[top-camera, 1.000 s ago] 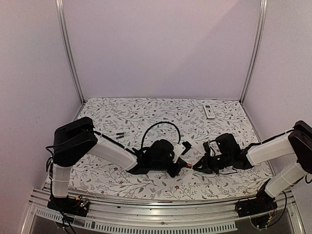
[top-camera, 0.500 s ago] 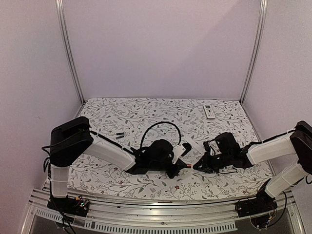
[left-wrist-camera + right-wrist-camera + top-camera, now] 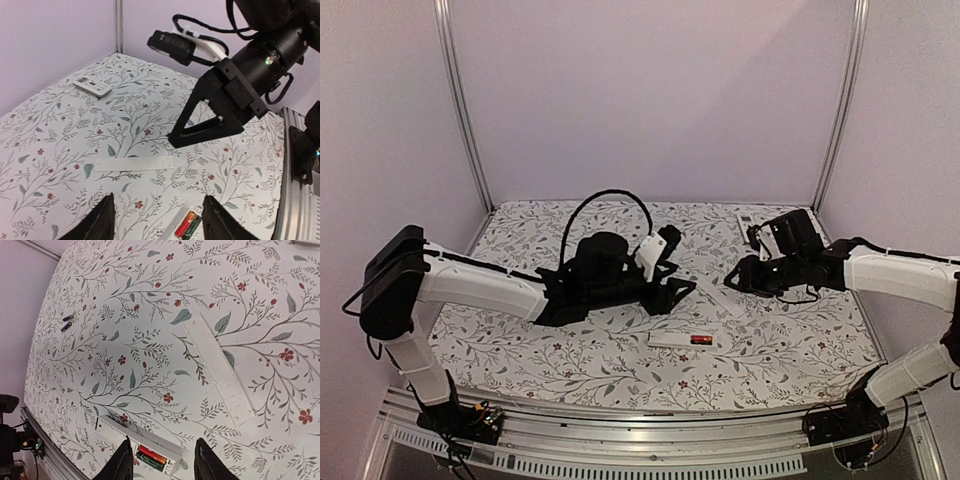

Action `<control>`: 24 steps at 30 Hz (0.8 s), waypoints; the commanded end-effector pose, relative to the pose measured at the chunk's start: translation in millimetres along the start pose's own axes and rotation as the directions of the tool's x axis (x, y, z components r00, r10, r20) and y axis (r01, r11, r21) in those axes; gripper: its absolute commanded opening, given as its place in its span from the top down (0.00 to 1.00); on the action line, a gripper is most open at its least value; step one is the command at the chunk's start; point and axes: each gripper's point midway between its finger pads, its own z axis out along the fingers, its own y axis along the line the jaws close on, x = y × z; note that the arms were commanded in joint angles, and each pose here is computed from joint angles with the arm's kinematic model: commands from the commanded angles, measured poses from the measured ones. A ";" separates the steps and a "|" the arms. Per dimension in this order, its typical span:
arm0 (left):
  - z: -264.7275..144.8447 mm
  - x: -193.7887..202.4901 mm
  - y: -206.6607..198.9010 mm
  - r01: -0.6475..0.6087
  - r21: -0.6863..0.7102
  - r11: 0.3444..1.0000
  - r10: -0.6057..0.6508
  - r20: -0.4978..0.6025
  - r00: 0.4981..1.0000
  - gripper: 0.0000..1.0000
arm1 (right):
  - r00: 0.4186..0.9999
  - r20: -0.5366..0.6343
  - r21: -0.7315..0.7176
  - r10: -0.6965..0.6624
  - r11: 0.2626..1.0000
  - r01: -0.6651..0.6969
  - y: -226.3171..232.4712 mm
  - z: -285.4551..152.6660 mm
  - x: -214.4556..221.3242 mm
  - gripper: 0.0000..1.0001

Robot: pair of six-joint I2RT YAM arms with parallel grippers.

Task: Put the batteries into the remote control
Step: Load the battery into the battery compartment.

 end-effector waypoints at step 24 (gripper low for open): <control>-83.5 55.6 142.0 0.125 -0.439 0.890 -0.167 -0.058 0.984 0.19 | 0.867 -0.347 0.240 -0.358 0.859 0.451 -55.0 153.4 -45.2 0.46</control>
